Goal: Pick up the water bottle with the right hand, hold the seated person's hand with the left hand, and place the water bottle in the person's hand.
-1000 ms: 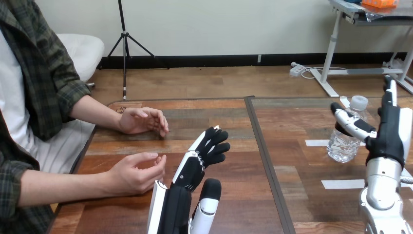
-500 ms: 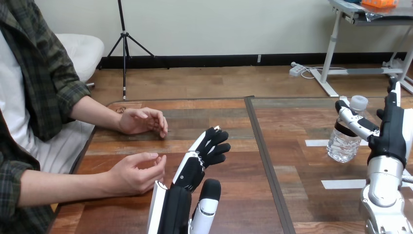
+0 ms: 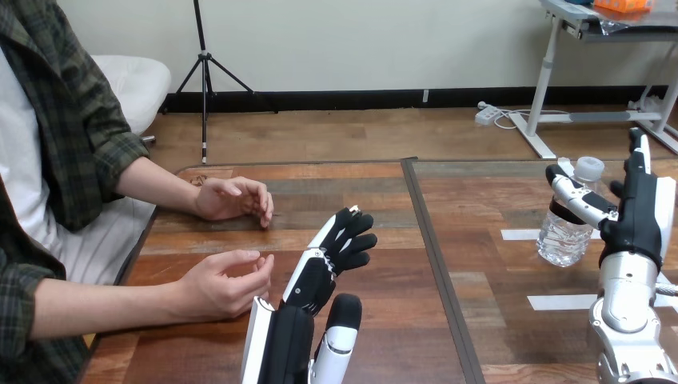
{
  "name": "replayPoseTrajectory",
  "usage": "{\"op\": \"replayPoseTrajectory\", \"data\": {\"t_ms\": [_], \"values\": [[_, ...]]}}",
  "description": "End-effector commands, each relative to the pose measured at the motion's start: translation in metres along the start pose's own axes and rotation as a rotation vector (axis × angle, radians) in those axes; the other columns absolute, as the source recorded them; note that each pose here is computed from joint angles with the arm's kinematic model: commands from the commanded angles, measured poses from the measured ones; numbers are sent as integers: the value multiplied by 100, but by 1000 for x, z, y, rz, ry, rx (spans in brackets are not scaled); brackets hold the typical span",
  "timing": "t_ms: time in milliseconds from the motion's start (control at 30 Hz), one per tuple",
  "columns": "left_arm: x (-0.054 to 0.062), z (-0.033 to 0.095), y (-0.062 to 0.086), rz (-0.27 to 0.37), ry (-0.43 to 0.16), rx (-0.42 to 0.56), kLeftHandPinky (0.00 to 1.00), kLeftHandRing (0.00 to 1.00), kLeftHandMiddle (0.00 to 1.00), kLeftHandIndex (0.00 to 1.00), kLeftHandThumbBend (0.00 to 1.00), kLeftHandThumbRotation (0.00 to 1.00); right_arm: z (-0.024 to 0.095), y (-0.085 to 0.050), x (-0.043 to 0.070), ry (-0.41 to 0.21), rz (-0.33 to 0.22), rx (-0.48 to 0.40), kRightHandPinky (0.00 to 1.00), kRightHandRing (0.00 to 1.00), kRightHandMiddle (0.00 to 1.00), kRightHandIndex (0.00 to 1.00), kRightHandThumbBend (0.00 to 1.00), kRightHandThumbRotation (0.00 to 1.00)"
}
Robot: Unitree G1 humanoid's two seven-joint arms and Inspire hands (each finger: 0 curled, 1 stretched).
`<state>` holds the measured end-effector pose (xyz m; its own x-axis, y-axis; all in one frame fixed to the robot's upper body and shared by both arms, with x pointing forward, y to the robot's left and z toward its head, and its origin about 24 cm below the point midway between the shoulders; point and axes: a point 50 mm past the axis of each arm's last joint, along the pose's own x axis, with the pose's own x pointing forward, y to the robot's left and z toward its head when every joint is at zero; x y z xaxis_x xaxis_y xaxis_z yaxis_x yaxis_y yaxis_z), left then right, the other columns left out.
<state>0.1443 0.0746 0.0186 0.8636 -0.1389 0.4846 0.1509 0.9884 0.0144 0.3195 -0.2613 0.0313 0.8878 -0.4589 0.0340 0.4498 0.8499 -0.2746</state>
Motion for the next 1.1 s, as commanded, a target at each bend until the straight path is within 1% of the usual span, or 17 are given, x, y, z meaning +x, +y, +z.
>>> {"op": "replayPoseTrajectory", "data": {"t_ms": [0, 33, 67, 133, 200, 300, 433, 633, 667, 833, 967, 1033, 1067], "values": [[7, 6, -10, 97, -33, -54, 76, 80, 85, 88, 45, 96, 31, 9, 17, -73, 14, 42, 91, 99, 100, 98, 55, 1], [7, 6, -10, 95, -34, -54, 76, 80, 85, 88, 45, 96, 31, 9, 18, -66, 17, 30, 91, 99, 100, 98, 55, 1], [7, 6, -10, 93, -35, -54, 76, 80, 85, 88, 44, 96, 31, 9, 18, -60, 19, 21, 92, 99, 100, 97, 56, 4], [7, 6, -10, 91, -36, -52, 75, 80, 85, 88, 44, 96, 31, 9, 19, -57, 22, -1, 93, 99, 100, 97, 56, 6], [7, 6, -10, 90, -36, -47, 76, 80, 85, 88, 44, 96, 31, 9, 20, -59, 23, -19, 92, 99, 100, 97, 56, 5], [7, 7, -10, 94, -33, -50, 76, 80, 85, 88, 44, 96, 31, 9, 21, -40, 31, 8, 92, 99, 100, 97, 57, 3], [7, 7, -10, 92, -35, -49, 76, 80, 85, 88, 44, 97, 30, 8, 23, -26, 36, -40, 92, 98, 100, 97, 58, 4], [7, 7, -10, 90, -31, -55, 76, 80, 84, 87, 44, 97, 31, 9, 24, -34, 47, -60, 89, 97, 99, 96, 59, 5], [6, 7, -10, 89, -32, -54, 76, 80, 84, 88, 44, 97, 31, 9, 24, -33, 46, -59, 86, 96, 99, 95, 60, 4], [6, 7, -10, 92, -32, -55, 76, 80, 85, 88, 44, 97, 31, 9, 26, -22, 48, -58, 79, 93, 98, 95, 61, 3], [6, 7, -9, 94, -34, -56, 76, 80, 85, 88, 44, 96, 32, 10, 27, -12, 49, -55, 66, 87, 98, 95, 62, 2], [6, 7, -9, 94, -34, -53, 76, 80, 85, 88, 44, 96, 32, 10, 27, -9, 49, -57, 65, 87, 98, 95, 62, 2], [6, 7, -9, 94, -34, -50, 76, 80, 85, 88, 44, 96, 31, 10, 27, -7, 49, -58, 66, 87, 98, 95, 63, 2]]}}
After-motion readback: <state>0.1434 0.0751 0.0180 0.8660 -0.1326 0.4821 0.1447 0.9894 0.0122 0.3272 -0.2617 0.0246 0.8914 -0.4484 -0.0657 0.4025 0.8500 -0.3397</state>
